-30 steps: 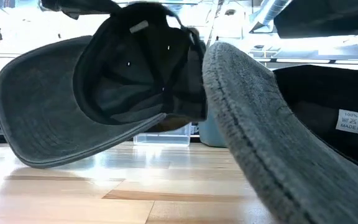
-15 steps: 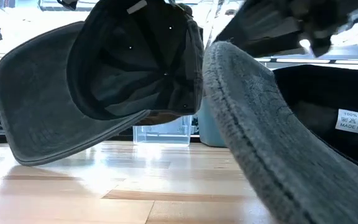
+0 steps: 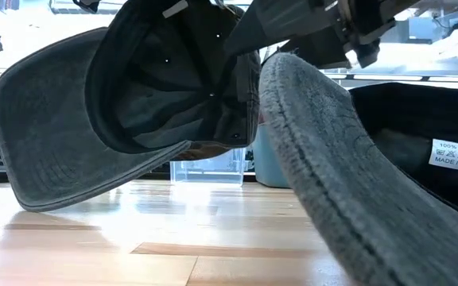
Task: Pick & Place hat
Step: Put the left black cap into the transparent bin
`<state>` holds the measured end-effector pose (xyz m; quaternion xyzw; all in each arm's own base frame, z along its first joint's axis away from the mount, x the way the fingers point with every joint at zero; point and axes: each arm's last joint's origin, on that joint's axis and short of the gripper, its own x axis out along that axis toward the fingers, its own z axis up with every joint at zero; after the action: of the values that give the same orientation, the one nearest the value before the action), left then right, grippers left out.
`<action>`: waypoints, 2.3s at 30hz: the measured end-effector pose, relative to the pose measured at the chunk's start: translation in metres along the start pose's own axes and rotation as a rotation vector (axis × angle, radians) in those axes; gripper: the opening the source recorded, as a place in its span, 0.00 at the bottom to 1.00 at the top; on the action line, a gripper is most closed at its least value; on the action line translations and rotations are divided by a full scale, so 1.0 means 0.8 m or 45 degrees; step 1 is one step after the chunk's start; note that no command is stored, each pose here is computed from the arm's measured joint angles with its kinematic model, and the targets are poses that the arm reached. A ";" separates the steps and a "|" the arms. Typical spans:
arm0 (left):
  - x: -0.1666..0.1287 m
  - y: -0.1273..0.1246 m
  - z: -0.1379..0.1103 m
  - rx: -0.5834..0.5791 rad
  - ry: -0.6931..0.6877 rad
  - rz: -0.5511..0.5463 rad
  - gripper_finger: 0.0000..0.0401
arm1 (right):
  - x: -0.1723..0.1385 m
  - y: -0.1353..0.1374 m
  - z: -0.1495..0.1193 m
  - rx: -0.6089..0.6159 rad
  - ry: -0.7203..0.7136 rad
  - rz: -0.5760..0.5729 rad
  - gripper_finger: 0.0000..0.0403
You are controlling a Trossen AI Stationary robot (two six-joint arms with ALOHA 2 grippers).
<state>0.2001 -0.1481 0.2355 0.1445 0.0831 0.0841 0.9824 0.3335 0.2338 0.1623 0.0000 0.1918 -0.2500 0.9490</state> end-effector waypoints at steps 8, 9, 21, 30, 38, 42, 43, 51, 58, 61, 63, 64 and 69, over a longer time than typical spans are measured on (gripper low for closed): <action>0.000 0.000 0.000 -0.005 -0.002 0.000 0.02 | 0.024 -0.014 0.008 0.054 -0.013 -0.091 0.71; 0.000 0.000 0.000 -0.005 -0.002 0.000 0.02 | 0.026 -0.016 0.009 0.069 -0.015 -0.102 0.71; 0.000 -0.002 0.001 -0.005 -0.009 -0.055 0.02 | 0.036 -0.021 0.010 -0.020 0.044 -0.073 0.05; 0.000 -0.004 0.001 -0.015 -0.022 -0.165 0.02 | 0.021 -0.033 0.038 -0.079 -0.014 -0.114 0.01; 0.000 -0.007 0.001 -0.017 -0.036 -0.284 0.02 | -0.009 -0.058 0.097 -0.136 -0.106 -0.110 0.01; 0.001 -0.007 0.001 -0.017 -0.037 -0.307 0.02 | -0.021 -0.076 0.126 -0.145 -0.149 -0.109 0.01; 0.001 -0.007 0.001 -0.018 -0.037 -0.305 0.02 | -0.024 -0.081 0.133 -0.147 -0.158 -0.110 0.00; 0.015 0.004 -0.001 -0.099 -0.007 -0.254 0.02 | -0.034 -0.113 0.168 -0.169 -0.195 -0.139 0.00; 0.026 0.007 -0.018 -0.087 0.091 -0.263 0.02 | -0.031 -0.130 0.183 -0.134 -0.223 -0.217 0.00; 0.029 0.009 -0.014 -0.110 0.073 -0.255 0.02 | -0.027 -0.130 0.180 -0.159 -0.205 -0.214 0.00; 0.028 0.008 -0.016 -0.098 0.085 -0.271 0.02 | -0.028 -0.131 0.181 -0.149 -0.211 -0.213 0.00; 0.028 0.008 -0.016 -0.102 0.081 -0.271 0.02 | -0.028 -0.131 0.181 -0.148 -0.213 -0.213 0.00; 0.030 0.008 -0.017 -0.107 0.084 -0.260 0.02 | -0.029 -0.132 0.188 -0.145 -0.239 -0.199 0.00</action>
<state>0.2201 -0.1337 0.2215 0.0910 0.1260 -0.0083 0.9878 0.3199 0.1379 0.3200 -0.0920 0.1156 -0.3110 0.9388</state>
